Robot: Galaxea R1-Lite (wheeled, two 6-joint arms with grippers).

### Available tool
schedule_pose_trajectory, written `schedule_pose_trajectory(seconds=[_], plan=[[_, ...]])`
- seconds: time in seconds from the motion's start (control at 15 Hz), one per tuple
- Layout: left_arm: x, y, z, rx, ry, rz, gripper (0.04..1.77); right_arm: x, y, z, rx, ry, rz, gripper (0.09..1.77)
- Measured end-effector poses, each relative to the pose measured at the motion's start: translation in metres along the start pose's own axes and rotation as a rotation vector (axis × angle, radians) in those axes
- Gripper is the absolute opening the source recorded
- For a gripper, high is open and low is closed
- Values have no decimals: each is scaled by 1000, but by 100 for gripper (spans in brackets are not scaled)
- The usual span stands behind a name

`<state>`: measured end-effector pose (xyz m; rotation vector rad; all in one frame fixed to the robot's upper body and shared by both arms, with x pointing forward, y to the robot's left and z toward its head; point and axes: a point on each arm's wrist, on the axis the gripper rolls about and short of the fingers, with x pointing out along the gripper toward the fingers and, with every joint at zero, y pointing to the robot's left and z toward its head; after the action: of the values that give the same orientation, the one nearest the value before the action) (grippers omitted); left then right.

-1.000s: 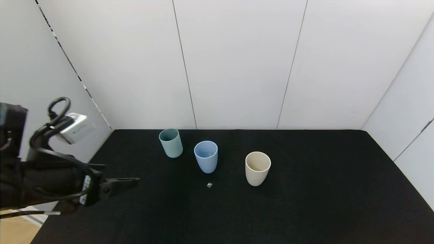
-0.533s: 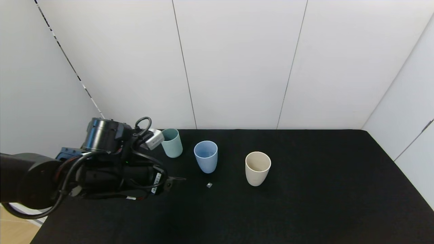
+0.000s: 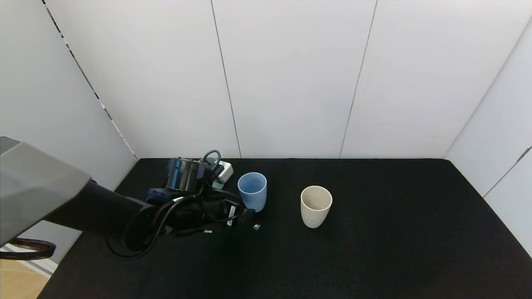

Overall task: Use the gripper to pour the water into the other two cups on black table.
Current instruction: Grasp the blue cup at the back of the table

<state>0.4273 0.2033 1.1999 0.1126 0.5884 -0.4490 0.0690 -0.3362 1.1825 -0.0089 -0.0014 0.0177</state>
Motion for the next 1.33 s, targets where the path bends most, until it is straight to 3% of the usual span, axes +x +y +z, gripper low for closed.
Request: schedule_pose_trajectory(seconds=[0.4, 1.33], plan=[[36, -2, -4, -11, -92, -5, 172, 0, 0, 0, 0, 0, 0, 171], [62, -1, 5, -1, -130, -3, 172, 0, 0, 0, 0, 0, 0, 171]])
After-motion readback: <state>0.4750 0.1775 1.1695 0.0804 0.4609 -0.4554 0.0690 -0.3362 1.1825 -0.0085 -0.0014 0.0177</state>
